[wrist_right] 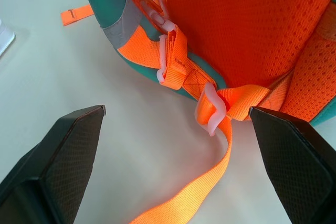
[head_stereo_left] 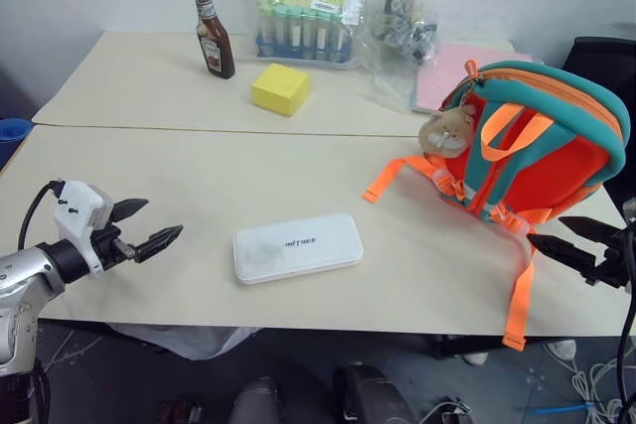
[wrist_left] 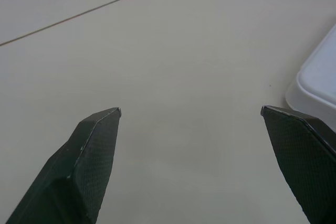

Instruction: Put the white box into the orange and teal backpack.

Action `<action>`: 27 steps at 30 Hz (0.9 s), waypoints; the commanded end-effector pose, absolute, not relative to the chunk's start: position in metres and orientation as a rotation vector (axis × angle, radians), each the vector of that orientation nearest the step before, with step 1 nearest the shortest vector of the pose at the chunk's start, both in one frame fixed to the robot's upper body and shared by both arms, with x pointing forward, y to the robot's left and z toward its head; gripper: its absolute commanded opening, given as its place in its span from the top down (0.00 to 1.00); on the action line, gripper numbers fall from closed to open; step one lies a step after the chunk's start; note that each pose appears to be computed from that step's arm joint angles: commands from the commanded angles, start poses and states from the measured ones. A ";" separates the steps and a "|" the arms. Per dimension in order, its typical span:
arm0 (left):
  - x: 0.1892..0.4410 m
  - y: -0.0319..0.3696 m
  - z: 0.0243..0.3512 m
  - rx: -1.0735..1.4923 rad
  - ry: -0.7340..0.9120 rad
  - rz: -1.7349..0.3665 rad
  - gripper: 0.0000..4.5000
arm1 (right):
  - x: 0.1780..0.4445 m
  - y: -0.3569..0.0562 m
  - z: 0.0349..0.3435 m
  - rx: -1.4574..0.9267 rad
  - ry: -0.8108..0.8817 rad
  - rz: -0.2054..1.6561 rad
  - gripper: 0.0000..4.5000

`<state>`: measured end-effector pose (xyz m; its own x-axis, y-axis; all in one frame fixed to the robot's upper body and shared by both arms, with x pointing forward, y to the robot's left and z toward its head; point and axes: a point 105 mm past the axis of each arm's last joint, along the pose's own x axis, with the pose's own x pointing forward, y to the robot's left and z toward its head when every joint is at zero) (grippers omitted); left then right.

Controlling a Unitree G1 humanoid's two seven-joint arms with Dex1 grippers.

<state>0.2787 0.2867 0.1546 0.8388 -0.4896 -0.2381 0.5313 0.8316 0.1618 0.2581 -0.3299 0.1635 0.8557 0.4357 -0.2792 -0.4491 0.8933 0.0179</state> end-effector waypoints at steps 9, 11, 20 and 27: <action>0.278 0.285 0.164 0.239 0.168 -0.548 0.00 | 0.256 -0.333 0.176 -0.081 0.232 0.450 0.00; 0.279 0.286 0.164 0.241 0.170 -0.543 0.00 | 0.257 -0.335 0.175 -0.092 0.234 0.438 0.00; 0.271 0.285 0.159 0.308 0.204 -0.564 0.04 | 0.253 -0.315 0.177 -0.145 0.256 0.531 0.00; 0.254 0.261 0.144 0.386 0.270 -0.723 0.43 | 0.249 -0.256 0.177 -0.207 0.264 0.785 0.40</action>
